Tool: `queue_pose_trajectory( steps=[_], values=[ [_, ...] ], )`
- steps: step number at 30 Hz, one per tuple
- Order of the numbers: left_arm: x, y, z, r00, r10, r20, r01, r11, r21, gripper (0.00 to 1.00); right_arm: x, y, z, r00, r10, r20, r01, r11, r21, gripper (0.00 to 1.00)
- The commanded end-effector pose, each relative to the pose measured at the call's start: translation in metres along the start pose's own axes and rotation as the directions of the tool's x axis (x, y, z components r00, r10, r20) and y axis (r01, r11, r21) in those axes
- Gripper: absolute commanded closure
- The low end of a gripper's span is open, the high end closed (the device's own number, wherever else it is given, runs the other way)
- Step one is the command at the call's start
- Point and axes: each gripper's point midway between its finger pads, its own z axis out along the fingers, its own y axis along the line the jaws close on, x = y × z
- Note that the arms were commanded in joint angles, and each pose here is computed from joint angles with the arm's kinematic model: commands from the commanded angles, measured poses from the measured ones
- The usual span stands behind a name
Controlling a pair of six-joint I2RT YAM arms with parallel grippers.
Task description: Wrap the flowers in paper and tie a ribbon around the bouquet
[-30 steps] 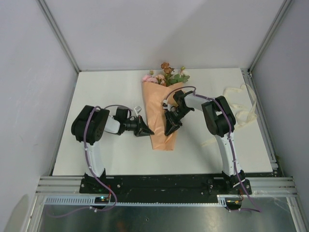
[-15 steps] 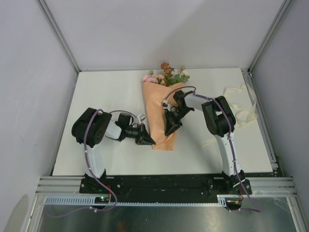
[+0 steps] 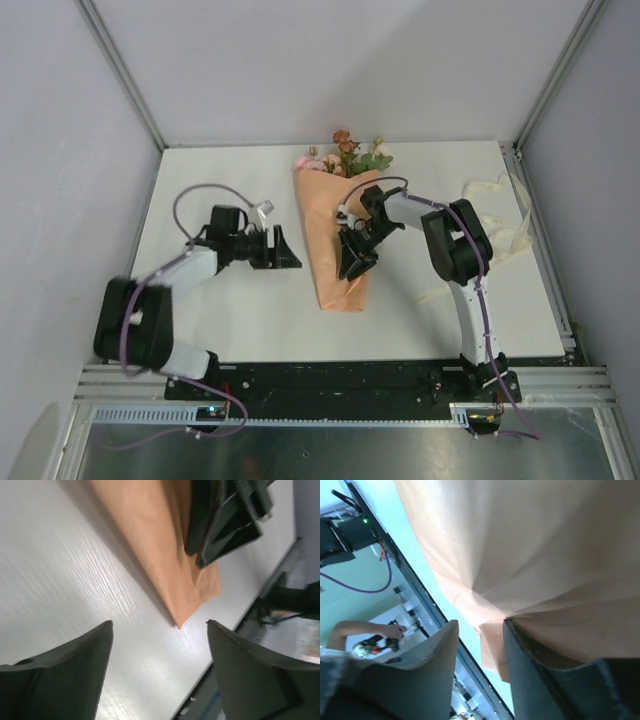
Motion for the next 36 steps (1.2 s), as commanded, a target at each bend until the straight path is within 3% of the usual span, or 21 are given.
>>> queue_pose_trajectory(
  steps=[1, 3, 6, 8, 10, 12, 13, 14, 17, 20, 30, 33, 36],
  values=[
    [-0.055, -0.02, -0.06, 0.882, 0.451, 0.133, -0.409, 0.876, -0.256, 0.09, -0.011, -0.002, -0.026, 0.982, -0.173, 0.076, 0.164, 0.98, 0.114, 0.49],
    [-0.081, -0.035, -0.085, 0.798, 0.572, 0.187, -0.49, 0.799, -0.349, 0.03, -0.016, 0.013, -0.041, 0.968, -0.223, 0.116, 0.21, 0.971, 0.115, 0.43],
    [-0.11, -0.056, -0.116, 0.701, 0.669, 0.247, -0.525, 0.719, -0.456, 0.01, -0.022, 0.032, -0.061, 0.943, -0.289, 0.165, 0.272, 0.955, 0.118, 0.37],
    [-0.124, -0.066, -0.13, 0.685, 0.67, 0.287, -0.489, 0.715, -0.5, 0.01, -0.024, 0.039, -0.068, 0.932, -0.313, 0.183, 0.295, 0.948, 0.119, 0.35],
    [-0.125, -0.079, -0.129, 0.681, 0.682, 0.266, -0.54, 0.713, -0.448, 0.0, -0.026, 0.043, -0.07, 0.929, -0.316, 0.191, 0.3, 0.948, 0.11, 0.34],
    [-0.115, -0.094, -0.118, 0.716, 0.652, 0.247, -0.575, 0.753, -0.322, 0.04, -0.027, 0.044, -0.069, 0.935, -0.3, 0.191, 0.287, 0.954, 0.092, 0.35],
    [-0.108, -0.1, -0.108, 0.75, 0.617, 0.239, -0.57, 0.786, -0.24, 0.11, -0.028, 0.043, -0.068, 0.938, -0.29, 0.192, 0.279, 0.957, 0.085, 0.36],
    [-0.101, -0.103, -0.1, 0.795, 0.56, 0.233, -0.533, 0.828, -0.174, 0.17, -0.029, 0.041, -0.067, 0.941, -0.279, 0.192, 0.268, 0.96, 0.081, 0.37],
    [-0.078, -0.1, -0.061, 0.908, 0.398, 0.132, -0.396, 0.917, -0.041, 0.51, -0.03, 0.037, -0.067, 0.949, -0.245, 0.197, 0.236, 0.969, 0.072, 0.41],
    [-0.055, -0.092, -0.021, 0.951, 0.308, 0.044, -0.309, 0.951, 0.019, 0.67, -0.032, 0.033, -0.073, 0.949, -0.231, 0.213, 0.218, 0.972, 0.082, 0.43],
    [-0.017, -0.081, 0.089, 0.97, 0.207, -0.126, -0.203, 0.978, 0.039, 0.85, -0.02, 0.0, -0.086, 0.966, -0.136, 0.221, 0.111, 0.986, 0.121, 0.48],
    [-0.015, -0.061, 0.107, 0.974, 0.165, -0.154, -0.17, 0.985, -0.017, 0.88, -0.011, 0.004, -0.118, 0.942, -0.209, 0.264, 0.17, 0.972, 0.163, 0.47],
    [-0.01, -0.046, 0.114, 0.975, 0.144, -0.17, -0.156, 0.986, -0.061, 0.9, 0.021, -0.006, -0.151, 0.913, -0.334, 0.233, 0.257, 0.917, 0.305, 0.46]
  ],
)
